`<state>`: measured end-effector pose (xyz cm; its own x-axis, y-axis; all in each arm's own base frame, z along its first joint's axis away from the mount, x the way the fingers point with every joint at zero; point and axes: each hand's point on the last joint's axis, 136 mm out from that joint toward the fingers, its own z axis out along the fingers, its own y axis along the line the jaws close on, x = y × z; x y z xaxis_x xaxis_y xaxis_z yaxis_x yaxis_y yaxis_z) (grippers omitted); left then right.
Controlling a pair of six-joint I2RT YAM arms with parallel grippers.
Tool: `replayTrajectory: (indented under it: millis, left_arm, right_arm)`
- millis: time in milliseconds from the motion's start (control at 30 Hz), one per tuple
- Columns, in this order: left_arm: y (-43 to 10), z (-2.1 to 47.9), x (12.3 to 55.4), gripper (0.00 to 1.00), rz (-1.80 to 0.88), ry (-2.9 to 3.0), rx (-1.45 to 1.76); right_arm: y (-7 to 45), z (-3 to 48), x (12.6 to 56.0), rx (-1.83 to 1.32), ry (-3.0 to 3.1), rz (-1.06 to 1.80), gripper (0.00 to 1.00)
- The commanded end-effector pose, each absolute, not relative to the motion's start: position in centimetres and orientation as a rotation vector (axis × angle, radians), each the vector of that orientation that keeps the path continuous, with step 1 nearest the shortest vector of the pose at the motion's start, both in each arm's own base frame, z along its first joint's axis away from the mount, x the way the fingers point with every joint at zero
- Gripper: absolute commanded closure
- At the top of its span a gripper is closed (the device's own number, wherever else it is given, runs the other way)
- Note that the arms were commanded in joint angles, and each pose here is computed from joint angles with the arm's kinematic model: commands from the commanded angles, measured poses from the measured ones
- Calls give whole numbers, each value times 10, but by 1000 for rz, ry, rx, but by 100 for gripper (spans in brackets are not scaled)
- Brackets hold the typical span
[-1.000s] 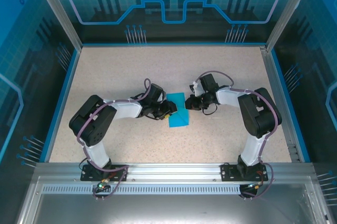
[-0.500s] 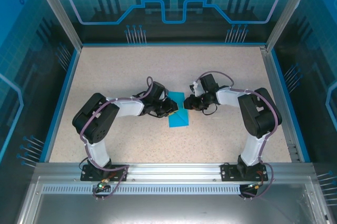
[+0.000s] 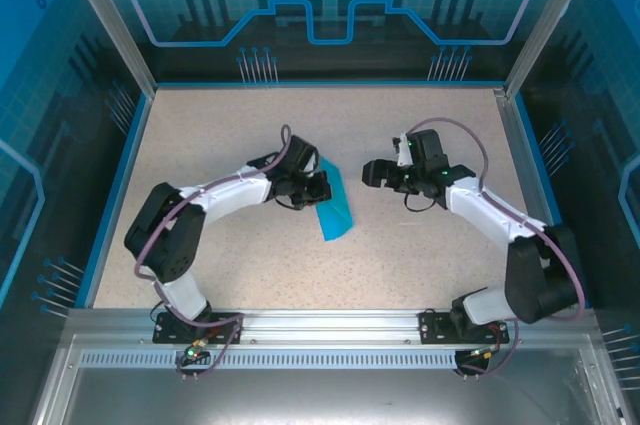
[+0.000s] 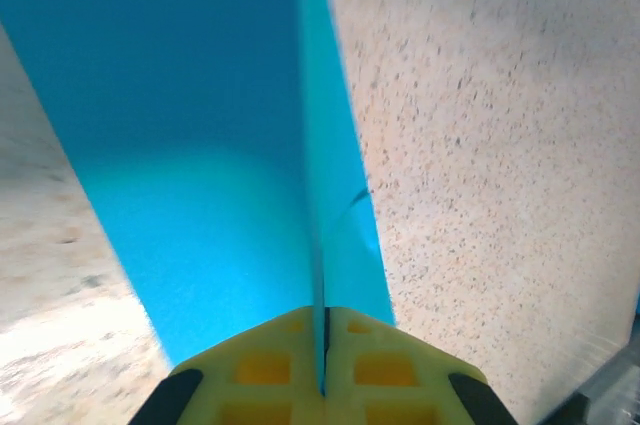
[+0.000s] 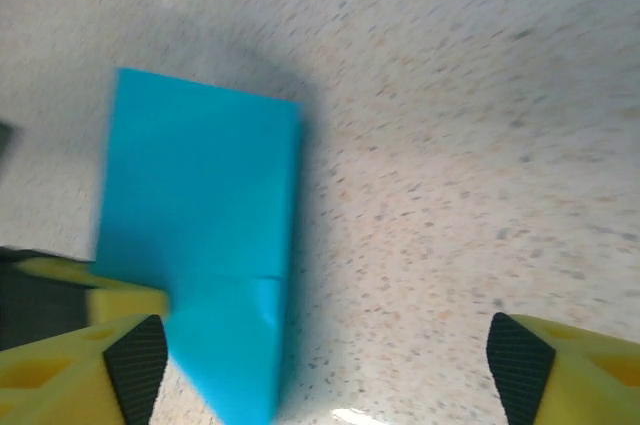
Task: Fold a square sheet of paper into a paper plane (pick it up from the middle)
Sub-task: Turn over the paper at the center of the table.
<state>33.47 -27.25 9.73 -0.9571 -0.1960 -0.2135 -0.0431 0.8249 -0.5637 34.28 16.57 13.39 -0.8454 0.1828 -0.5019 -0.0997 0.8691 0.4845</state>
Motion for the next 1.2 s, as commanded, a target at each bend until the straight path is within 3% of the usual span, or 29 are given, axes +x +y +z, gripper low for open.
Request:
replayTrajectory:
  millis: [0,233,600,900,1167]
  left_arm:
    - [-220,131,322,96,-424,2801,-49]
    - [-167,187,341,95,74,2687,44]
    - [-159,144,382,95,728,2610,110]
    - [-204,88,388,96,824,2602,237]
    - [-244,47,378,92,666,2702,290]
  right_arm:
    - [128,127,336,188,2509,468,9]
    - [101,127,325,285,2480,339,5]
    - [82,122,314,376,2490,273,4]
    - [73,120,310,415,2497,251,3]
    - [63,117,306,466,2499,227,3]
